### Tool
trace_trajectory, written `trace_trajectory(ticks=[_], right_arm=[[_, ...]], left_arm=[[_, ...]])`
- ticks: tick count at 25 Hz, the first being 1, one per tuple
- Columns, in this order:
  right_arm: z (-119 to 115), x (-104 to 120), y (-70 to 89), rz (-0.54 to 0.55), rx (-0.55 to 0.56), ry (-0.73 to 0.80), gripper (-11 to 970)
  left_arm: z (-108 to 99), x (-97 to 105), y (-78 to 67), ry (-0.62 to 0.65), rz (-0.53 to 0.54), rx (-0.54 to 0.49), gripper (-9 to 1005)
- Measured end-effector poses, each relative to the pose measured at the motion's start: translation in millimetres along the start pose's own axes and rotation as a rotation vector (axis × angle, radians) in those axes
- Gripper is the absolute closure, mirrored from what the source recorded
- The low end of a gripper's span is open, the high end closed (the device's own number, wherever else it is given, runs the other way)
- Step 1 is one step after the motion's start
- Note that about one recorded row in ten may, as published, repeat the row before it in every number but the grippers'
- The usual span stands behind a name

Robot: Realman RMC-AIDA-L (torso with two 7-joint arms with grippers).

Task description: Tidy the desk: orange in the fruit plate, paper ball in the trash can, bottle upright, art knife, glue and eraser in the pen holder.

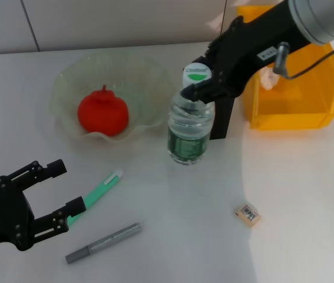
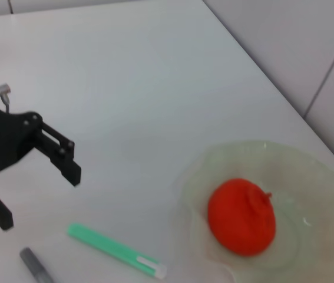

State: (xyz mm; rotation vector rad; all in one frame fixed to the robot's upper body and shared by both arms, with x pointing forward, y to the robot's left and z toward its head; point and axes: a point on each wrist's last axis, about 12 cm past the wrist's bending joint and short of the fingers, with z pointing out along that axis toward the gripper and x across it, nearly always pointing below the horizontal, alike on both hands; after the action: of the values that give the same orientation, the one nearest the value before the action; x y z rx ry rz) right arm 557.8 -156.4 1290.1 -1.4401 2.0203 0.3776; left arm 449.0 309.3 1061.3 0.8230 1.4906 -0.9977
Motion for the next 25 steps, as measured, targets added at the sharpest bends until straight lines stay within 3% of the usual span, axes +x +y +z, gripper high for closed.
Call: trace_trajectory(ticks=[20, 25], right_arm=[[25, -37, 3.8, -0.054, -0.068, -0.060, 530], [22, -44, 5.0, -0.051, -0.047, -0.054, 699]], left_arm=[[-16, 0, -4.6, -0.029, -0.003, -0.049, 211], [-18, 0, -6.7, -0.040, 0.000, -0.047, 211]])
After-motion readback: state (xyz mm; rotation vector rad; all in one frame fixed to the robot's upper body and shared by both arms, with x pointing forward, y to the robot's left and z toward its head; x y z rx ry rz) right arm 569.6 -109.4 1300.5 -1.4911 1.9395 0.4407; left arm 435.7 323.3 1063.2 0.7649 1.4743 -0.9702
